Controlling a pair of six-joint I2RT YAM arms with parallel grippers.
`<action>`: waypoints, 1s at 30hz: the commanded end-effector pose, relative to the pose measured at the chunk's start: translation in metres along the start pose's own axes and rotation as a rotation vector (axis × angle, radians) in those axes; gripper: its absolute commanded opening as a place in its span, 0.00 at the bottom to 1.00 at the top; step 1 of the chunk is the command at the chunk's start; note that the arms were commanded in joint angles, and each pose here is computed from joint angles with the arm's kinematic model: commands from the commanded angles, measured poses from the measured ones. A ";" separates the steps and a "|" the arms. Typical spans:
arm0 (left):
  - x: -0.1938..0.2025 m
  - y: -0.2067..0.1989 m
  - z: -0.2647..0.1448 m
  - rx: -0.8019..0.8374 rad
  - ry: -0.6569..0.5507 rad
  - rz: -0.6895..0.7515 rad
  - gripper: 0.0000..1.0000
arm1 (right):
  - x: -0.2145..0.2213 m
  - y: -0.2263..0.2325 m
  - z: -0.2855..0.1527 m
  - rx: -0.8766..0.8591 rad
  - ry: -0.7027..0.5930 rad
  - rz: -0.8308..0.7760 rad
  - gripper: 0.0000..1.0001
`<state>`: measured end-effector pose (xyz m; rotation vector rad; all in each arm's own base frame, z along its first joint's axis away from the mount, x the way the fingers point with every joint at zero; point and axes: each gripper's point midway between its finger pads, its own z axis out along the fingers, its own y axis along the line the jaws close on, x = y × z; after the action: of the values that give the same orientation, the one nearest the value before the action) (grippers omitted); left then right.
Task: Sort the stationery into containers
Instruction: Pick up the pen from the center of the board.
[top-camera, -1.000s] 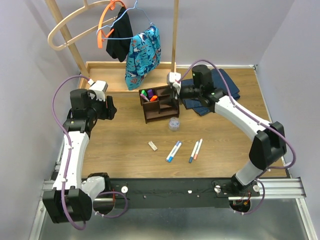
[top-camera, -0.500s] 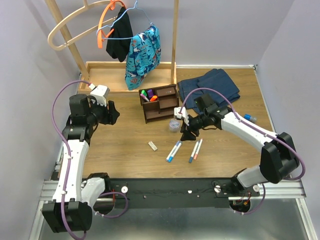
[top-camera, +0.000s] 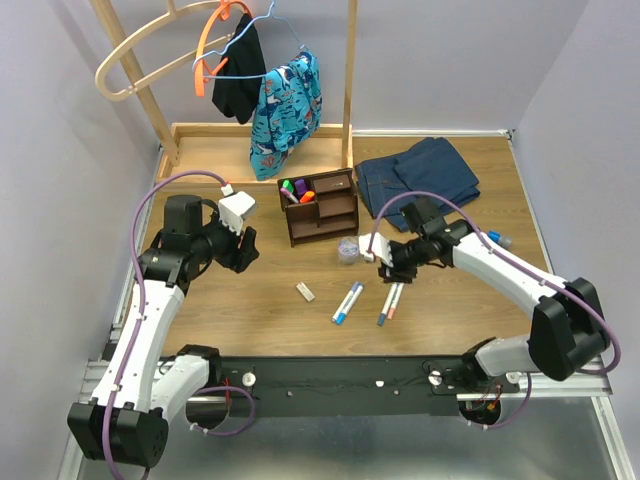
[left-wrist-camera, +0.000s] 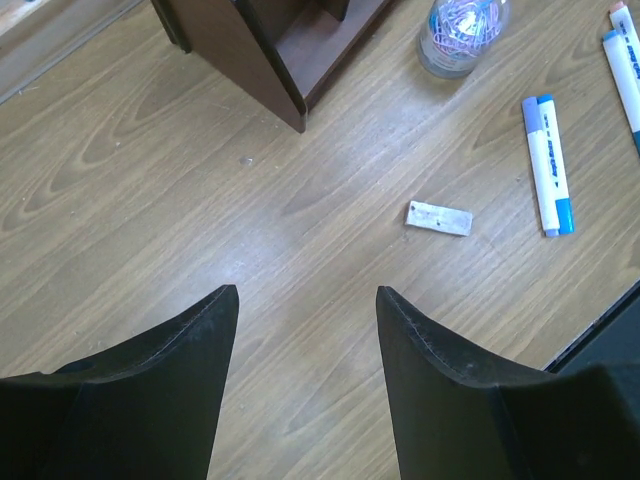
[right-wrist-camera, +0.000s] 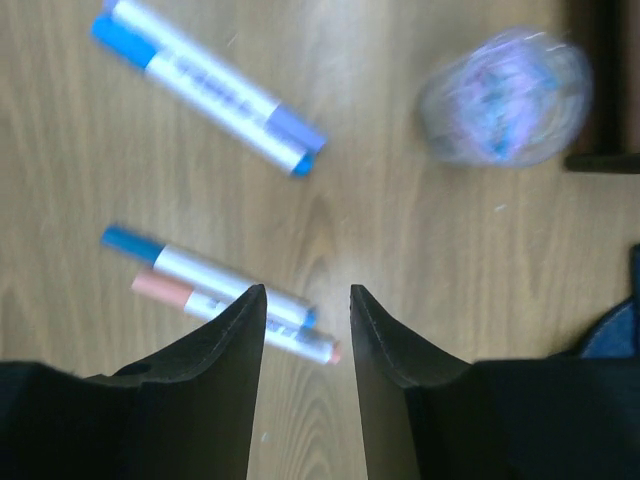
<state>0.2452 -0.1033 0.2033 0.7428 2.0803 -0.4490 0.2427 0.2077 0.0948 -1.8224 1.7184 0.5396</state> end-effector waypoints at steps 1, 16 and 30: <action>-0.009 0.001 0.003 0.012 -0.021 0.022 0.66 | 0.041 0.051 -0.015 -0.223 0.133 -0.259 0.46; 0.007 0.012 0.010 -0.027 0.032 -0.008 0.67 | 0.060 0.065 0.004 -0.350 0.134 -0.425 0.45; 0.010 0.027 0.008 -0.076 0.045 -0.054 0.67 | 0.075 0.077 0.024 -0.461 0.162 -0.511 0.37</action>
<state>0.2591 -0.0889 0.1891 0.6863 2.1457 -0.4071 0.1822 0.1718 0.0284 -2.5162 1.2540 0.6105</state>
